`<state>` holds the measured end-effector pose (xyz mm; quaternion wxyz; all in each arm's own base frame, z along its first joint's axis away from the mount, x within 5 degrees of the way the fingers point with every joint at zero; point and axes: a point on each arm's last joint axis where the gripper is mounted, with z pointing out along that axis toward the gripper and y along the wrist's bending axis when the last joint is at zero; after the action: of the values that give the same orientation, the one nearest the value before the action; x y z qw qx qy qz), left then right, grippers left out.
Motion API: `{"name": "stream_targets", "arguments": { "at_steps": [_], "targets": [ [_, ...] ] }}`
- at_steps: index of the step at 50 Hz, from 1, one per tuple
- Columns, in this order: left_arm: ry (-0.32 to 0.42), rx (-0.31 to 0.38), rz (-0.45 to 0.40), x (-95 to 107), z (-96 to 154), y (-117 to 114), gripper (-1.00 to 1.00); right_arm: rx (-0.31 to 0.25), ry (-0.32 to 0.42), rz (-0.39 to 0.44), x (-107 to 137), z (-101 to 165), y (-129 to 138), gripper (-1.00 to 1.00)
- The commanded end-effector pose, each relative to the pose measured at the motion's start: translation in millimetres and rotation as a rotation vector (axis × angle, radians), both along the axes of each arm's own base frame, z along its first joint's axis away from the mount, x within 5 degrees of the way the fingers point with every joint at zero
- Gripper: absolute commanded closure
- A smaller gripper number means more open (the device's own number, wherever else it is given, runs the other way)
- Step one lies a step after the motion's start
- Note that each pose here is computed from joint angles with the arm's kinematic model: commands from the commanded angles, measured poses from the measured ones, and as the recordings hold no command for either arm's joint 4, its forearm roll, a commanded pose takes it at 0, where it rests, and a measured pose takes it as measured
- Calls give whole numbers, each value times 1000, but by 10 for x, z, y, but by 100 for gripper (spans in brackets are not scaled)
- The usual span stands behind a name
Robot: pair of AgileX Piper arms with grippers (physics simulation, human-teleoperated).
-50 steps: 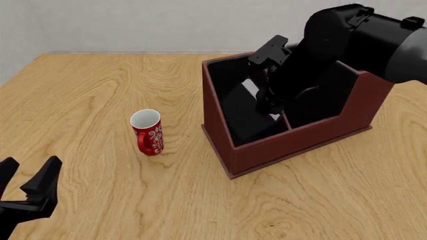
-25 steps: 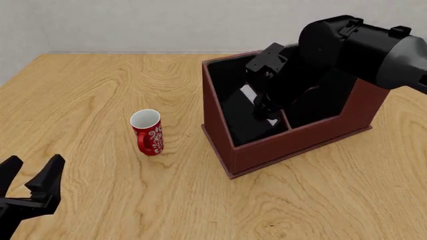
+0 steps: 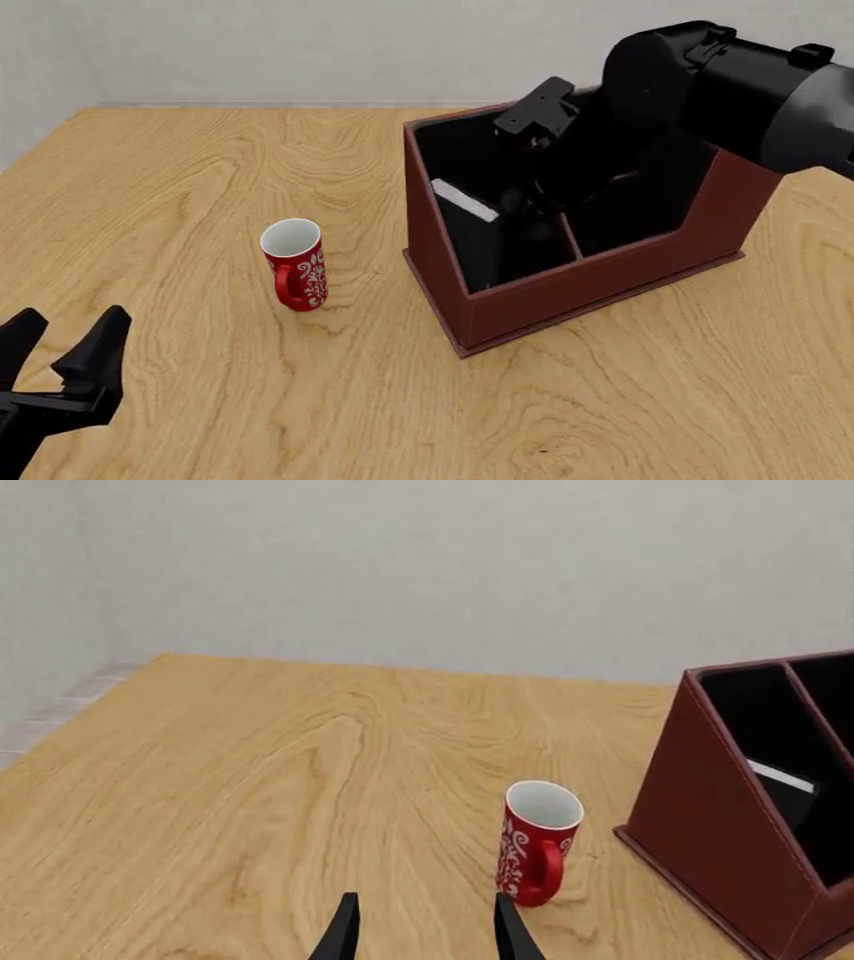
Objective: Pick up the book and place it in the left compartment of the caddy.
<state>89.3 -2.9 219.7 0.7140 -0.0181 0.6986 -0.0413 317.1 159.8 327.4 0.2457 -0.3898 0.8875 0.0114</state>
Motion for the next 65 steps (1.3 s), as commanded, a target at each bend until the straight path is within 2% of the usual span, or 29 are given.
{"name": "stream_targets", "arguments": {
  "at_steps": [1, 12, 24, 31, 38, 43, 46, 48, 51, 52, 57, 60, 65],
  "targets": [
    [0, -3, -2, -2, 1, -2, -100, -49, -6, 76, -63, 104, -107, -100],
    [-7, -1, -4, -17, 32, -3, -100, -44, -17, 77, -150, 215, -135, -100],
    [-42, -4, -32, -85, 172, -23, -100, -32, -76, 59, -354, 723, -363, -100],
    [-59, -4, -42, -130, 257, -28, -100, -18, -103, 58, -535, 836, -429, -100],
    [-72, 0, -53, -176, 328, -32, -100, 21, -141, 46, -739, 973, -456, -100],
    [-80, 4, -53, -199, 377, -31, -100, 70, -171, 38, -979, 1090, -469, -100],
    [-83, 6, -54, -208, 390, -31, -100, 77, -182, 37, -1030, 1120, -490, -100],
    [-84, 7, -55, -217, 405, -31, -100, 105, -200, 25, -1113, 1190, -506, -100],
    [-83, 11, -60, -217, 411, -35, -100, 117, -215, 16, -1161, 1234, -541, -100],
    [-82, 13, -62, -219, 412, -36, -100, 139, -229, 4, -1224, 1287, -559, -100],
    [-78, 25, -64, -217, 404, -38, -100, 164, -258, -22, -1311, 1369, -636, -100],
    [-72, 25, -67, -212, 395, -40, -100, 194, -286, -58, -1380, 1457, -708, -100],
    [-59, 36, -71, -199, 364, -45, -100, 276, -335, -113, -1611, 1620, -822, -100]
  ]
}}
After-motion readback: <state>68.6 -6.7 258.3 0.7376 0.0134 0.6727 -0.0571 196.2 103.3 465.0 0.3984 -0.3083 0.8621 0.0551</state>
